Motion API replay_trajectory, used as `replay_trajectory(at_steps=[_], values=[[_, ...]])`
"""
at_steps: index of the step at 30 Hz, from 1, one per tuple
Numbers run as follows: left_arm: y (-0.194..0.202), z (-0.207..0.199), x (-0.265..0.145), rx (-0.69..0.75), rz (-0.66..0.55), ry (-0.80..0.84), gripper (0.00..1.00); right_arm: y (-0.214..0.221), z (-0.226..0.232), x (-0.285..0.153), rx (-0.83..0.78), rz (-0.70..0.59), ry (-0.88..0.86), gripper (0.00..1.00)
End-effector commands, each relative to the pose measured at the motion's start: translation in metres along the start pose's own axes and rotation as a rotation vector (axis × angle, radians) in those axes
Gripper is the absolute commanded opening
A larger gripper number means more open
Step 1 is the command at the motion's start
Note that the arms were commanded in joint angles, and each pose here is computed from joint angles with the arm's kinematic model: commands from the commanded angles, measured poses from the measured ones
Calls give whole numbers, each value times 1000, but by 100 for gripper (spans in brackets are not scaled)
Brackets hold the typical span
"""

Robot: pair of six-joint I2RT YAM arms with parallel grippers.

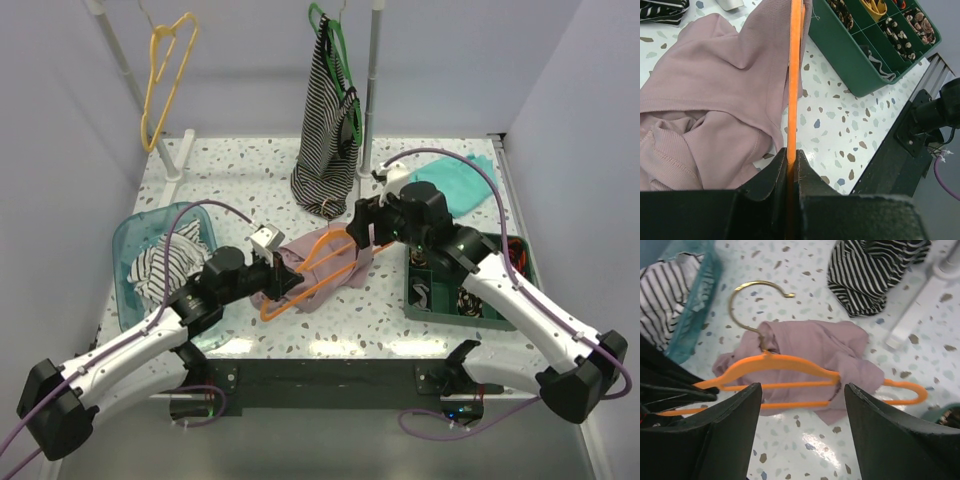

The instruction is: Place the tank top on the hanger

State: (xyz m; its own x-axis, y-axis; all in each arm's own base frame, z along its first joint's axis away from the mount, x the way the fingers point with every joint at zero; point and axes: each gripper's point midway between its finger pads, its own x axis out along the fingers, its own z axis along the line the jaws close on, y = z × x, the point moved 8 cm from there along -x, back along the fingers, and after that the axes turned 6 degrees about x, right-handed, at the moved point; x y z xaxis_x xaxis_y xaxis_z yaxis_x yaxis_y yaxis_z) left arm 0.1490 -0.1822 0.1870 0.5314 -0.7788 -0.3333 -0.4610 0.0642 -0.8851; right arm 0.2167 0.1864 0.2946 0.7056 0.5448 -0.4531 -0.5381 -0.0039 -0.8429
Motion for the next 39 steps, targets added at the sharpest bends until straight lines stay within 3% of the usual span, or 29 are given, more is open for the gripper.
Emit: replay_trajectory(at_steps=[1,13,22,32,37,39], values=[[-16,-4,7,1,-104,21,0,-6,36,7,-74,-75,-245,72],[-14,-5,6,12,-85,36,0,5,45,61,-37,-111,-138,70],[-14,-5,7,12,-85,37,0,17,42,72,-26,-136,-18,43],[-18,-7,7,14,-85,53,0,27,33,81,-29,-145,35,29],[-15,-7,9,6,-67,56,0,26,32,83,-40,-147,45,0],[-17,-7,10,2,-66,51,0,26,33,83,-48,-143,46,0]])
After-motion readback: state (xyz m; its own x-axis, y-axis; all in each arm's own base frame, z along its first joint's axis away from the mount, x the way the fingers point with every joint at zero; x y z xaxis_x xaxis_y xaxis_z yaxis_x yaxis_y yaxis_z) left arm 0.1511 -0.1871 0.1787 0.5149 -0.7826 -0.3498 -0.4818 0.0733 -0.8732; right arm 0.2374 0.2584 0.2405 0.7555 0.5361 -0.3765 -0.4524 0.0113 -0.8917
